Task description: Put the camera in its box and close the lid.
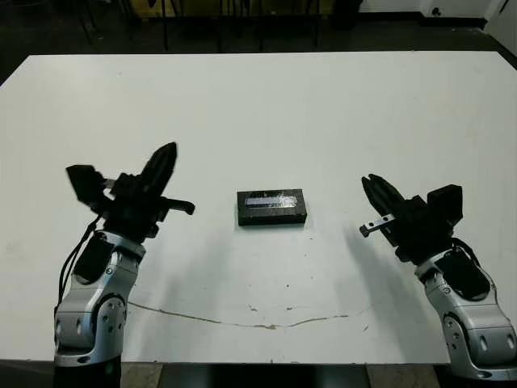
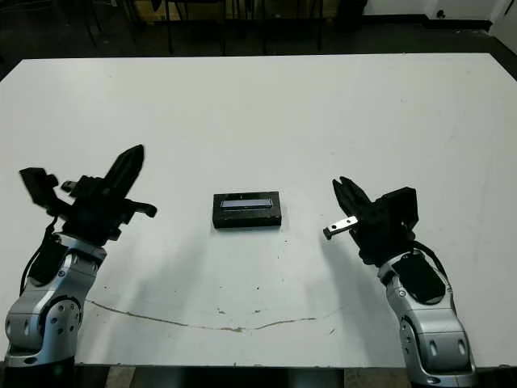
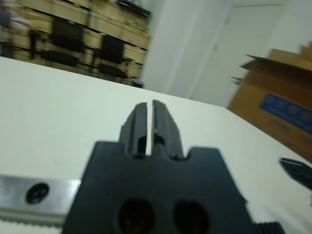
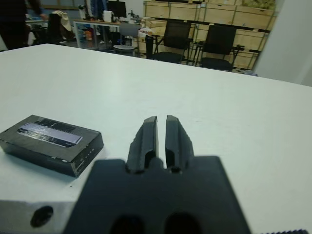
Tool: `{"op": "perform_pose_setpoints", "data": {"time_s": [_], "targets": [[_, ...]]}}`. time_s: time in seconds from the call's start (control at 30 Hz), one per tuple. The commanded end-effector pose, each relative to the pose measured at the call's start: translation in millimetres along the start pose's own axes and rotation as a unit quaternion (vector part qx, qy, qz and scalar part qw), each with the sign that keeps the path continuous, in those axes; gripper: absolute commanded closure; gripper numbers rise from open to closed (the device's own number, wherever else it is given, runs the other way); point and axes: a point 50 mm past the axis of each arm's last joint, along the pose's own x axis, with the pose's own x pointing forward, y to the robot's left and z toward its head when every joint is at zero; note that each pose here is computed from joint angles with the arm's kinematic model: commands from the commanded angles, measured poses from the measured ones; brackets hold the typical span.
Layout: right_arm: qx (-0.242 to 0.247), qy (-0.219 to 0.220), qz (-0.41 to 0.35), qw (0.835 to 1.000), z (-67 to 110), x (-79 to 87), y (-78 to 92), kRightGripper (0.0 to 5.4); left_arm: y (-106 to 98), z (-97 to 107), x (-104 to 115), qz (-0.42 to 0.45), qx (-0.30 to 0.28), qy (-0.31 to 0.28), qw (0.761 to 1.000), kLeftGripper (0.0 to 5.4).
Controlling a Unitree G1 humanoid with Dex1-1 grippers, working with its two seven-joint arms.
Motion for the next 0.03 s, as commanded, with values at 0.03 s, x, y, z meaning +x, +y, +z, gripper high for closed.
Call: {"op": "perform_pose_setpoints", "data": {"time_s": [0.03], "targets": [[0.005, 0.011, -0.014, 1.000, -4.5, -3.6, -0.4, 5.40, 5.5, -14.6, -5.6, 0.045, 0.017, 0.022, 0.999, 5.39]]}}
